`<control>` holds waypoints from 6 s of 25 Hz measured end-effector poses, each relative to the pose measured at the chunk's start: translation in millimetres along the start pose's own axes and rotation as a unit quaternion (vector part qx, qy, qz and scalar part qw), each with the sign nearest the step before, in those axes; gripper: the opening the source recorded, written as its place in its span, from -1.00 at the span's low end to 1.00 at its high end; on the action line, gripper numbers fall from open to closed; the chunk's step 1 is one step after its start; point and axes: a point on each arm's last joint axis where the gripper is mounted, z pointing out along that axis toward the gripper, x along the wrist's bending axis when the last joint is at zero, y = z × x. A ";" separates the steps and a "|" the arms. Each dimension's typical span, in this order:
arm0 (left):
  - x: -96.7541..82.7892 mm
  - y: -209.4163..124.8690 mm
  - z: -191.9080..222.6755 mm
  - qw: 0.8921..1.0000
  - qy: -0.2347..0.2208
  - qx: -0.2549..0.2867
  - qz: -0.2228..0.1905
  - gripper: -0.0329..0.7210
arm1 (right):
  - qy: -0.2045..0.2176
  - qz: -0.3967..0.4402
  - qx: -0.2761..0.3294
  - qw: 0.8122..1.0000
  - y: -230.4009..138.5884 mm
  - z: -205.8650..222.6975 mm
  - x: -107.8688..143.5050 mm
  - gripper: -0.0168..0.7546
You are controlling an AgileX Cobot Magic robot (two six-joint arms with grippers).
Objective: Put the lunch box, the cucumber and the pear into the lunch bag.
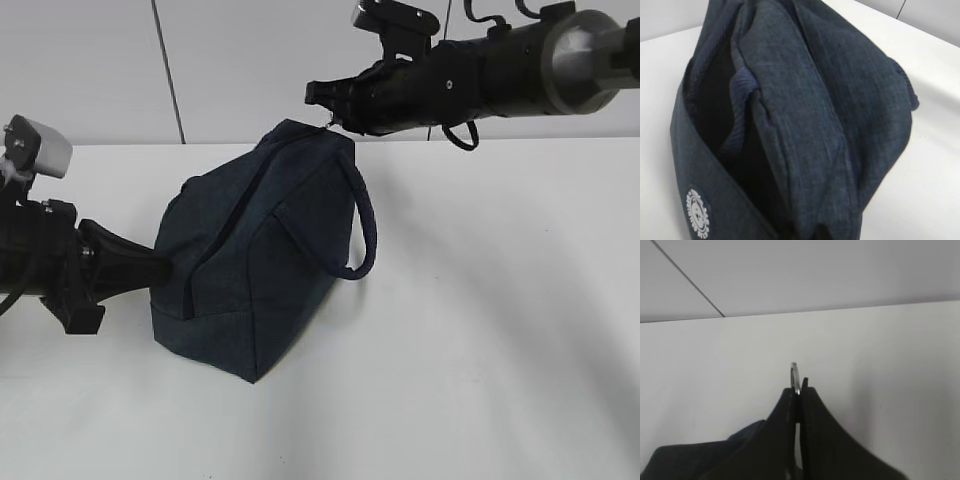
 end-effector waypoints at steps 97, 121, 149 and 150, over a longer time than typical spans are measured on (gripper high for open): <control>-147.0 -13.4 -199.9 0.915 0.358 0.038 -0.183 -0.10 | -0.053 -0.133 0.223 0.964 -88.9 -335.6 -35.2 0.20; -175.6 -53.6 -206.5 0.911 0.386 -0.014 -0.147 -0.10 | -0.061 -0.165 0.057 0.983 -159.4 -426.2 -64.3 0.19; -193.8 -66.2 -215.0 0.906 0.400 -0.069 -0.120 -0.10 | -0.062 -0.162 0.000 0.985 -189.2 -459.6 -75.7 0.20; -193.8 -66.2 -215.0 0.906 0.400 -0.069 -0.120 -0.10 | -0.063 -0.159 -0.001 0.985 -189.2 -459.6 -75.9 0.20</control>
